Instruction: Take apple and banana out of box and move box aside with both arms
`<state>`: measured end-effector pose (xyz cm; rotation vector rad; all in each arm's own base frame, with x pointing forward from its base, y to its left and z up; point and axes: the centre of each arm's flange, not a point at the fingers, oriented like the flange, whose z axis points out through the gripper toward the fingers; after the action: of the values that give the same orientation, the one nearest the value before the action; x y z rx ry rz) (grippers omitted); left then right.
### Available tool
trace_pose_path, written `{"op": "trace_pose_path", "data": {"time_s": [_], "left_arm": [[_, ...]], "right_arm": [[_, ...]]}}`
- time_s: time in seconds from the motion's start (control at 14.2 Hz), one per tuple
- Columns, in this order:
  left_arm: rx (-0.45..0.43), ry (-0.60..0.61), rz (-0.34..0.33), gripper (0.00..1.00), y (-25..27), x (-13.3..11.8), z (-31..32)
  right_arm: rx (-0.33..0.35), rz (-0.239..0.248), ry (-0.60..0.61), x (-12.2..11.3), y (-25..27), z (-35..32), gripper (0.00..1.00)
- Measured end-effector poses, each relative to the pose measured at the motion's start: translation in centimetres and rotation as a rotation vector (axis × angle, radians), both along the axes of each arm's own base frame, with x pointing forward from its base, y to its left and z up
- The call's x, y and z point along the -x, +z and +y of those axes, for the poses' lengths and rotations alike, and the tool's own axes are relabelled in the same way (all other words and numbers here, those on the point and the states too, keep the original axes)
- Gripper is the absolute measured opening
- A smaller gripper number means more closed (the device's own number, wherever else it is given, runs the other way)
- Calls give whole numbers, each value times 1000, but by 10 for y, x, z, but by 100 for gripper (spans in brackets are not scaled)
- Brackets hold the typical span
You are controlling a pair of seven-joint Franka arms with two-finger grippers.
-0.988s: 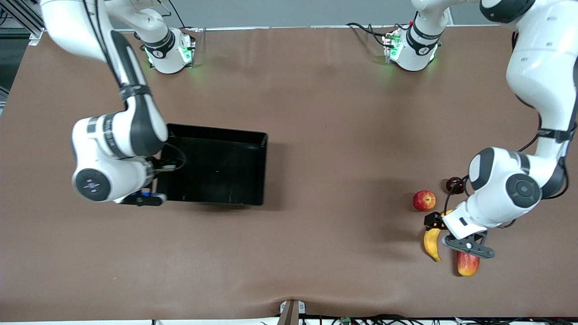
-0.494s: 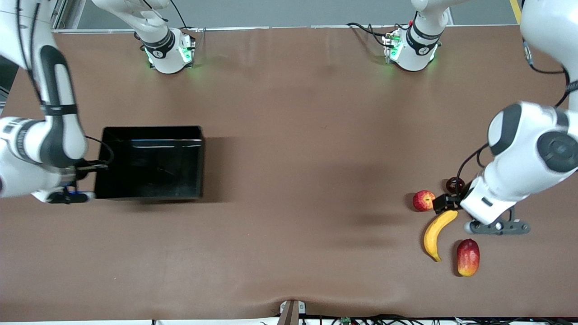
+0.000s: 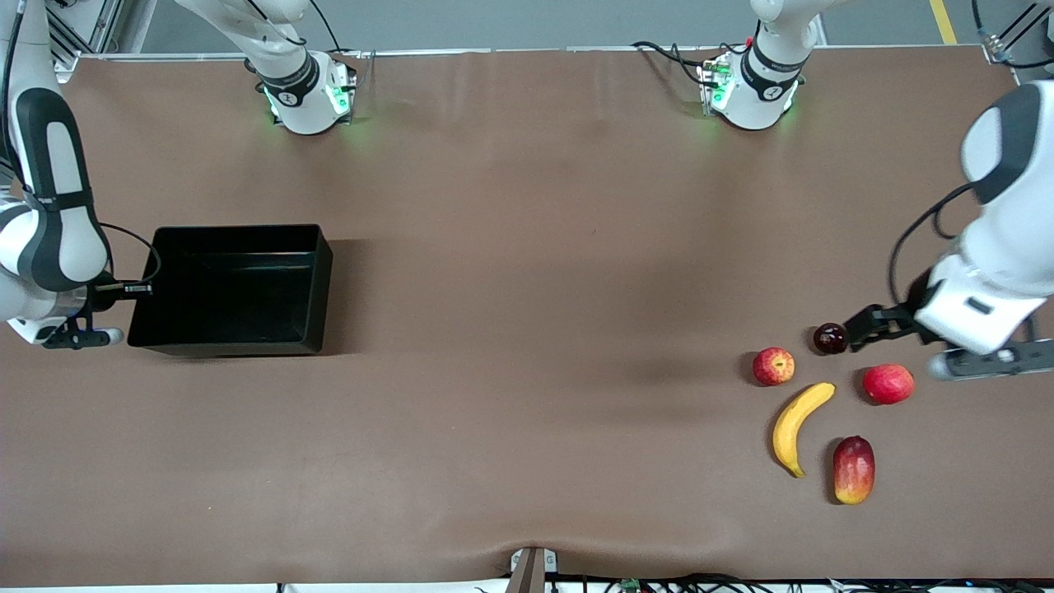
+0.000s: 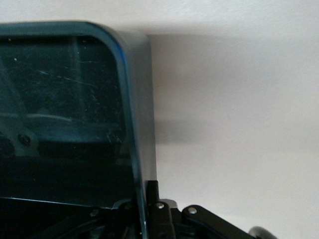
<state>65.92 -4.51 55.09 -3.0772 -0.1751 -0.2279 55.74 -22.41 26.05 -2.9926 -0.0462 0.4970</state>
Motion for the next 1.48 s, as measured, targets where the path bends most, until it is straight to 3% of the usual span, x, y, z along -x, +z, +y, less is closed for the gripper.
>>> {"op": "trace_pose_path", "data": {"time_s": [0.21,0.35,0.56,0.78,0.99,1.34,1.48], "left_arm": [[16,43,-19,100,18,6,30],[26,50,5,100,33,18,25],[-7,63,31,100,58,40,24],[-39,81,48,100,83,62,24],[-39,80,63,100,97,79,13],[-37,72,95,100,92,99,-7],[-15,78,108,100,89,105,-6]], "right_arm": [[-4,10,-11,9,-19,-9,5],[-9,27,-12,16,-37,-7,8],[-13,25,0,14,-40,-3,37],[-29,-17,76,-22,1,10,67],[-14,-105,162,-72,78,40,99],[46,-298,260,-123,185,88,100],[44,-323,294,-127,223,111,100]]}}
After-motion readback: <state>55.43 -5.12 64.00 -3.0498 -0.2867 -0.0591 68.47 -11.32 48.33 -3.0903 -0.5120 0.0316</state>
